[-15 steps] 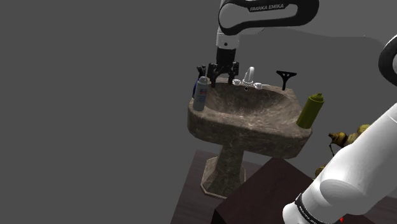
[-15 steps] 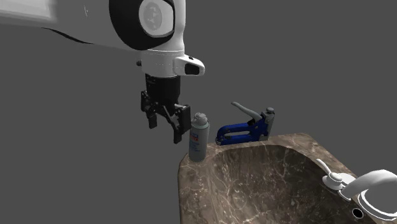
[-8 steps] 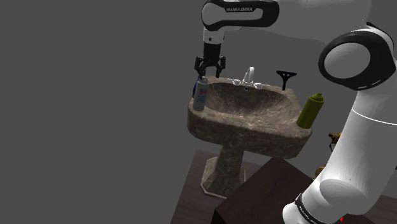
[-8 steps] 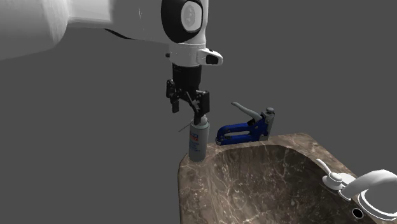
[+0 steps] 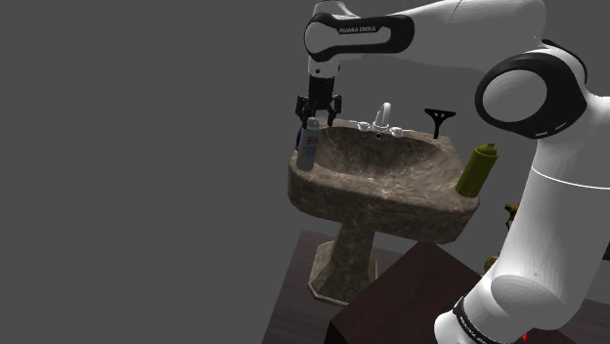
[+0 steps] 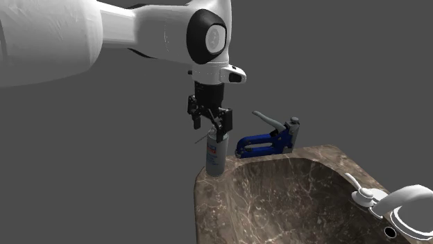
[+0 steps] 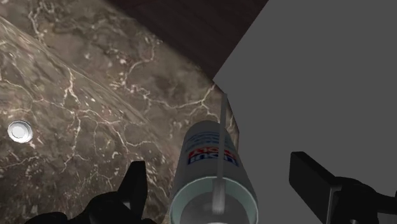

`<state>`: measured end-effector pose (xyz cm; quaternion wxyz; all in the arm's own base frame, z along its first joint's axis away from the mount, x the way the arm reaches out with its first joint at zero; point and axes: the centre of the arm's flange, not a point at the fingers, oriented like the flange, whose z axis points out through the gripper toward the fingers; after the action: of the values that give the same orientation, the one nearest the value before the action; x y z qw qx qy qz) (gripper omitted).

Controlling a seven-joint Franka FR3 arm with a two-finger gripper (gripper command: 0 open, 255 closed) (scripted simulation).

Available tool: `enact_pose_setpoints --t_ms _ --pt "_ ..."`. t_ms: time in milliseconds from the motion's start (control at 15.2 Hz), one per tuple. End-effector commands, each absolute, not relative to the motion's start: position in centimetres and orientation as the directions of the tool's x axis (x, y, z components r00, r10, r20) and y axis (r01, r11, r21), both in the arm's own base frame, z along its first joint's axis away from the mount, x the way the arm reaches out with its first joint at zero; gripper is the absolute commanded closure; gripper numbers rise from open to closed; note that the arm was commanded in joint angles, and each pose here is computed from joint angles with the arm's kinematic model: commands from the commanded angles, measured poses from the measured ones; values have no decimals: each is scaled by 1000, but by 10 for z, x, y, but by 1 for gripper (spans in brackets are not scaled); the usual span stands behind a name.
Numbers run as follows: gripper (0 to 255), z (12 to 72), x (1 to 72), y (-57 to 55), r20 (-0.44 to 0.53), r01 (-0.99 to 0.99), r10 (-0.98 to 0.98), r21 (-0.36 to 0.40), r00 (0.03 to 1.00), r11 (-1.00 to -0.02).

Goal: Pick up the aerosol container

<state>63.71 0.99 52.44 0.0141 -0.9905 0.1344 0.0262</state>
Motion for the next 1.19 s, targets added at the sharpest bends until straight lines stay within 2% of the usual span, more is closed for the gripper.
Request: enact_pose_setpoints --t_ms 0,66,132,726,1122 --pt "0 517 636 11 -55 -267 -266 -21 962 -963" --pt "0 517 636 11 -55 -267 -266 -21 962 -963" --pt "255 517 636 11 -55 -267 -266 -21 963 -963" --pt "255 517 636 11 -55 -267 -266 -21 962 -963" --pt "255 549 636 11 -55 -267 -266 -21 962 -963"
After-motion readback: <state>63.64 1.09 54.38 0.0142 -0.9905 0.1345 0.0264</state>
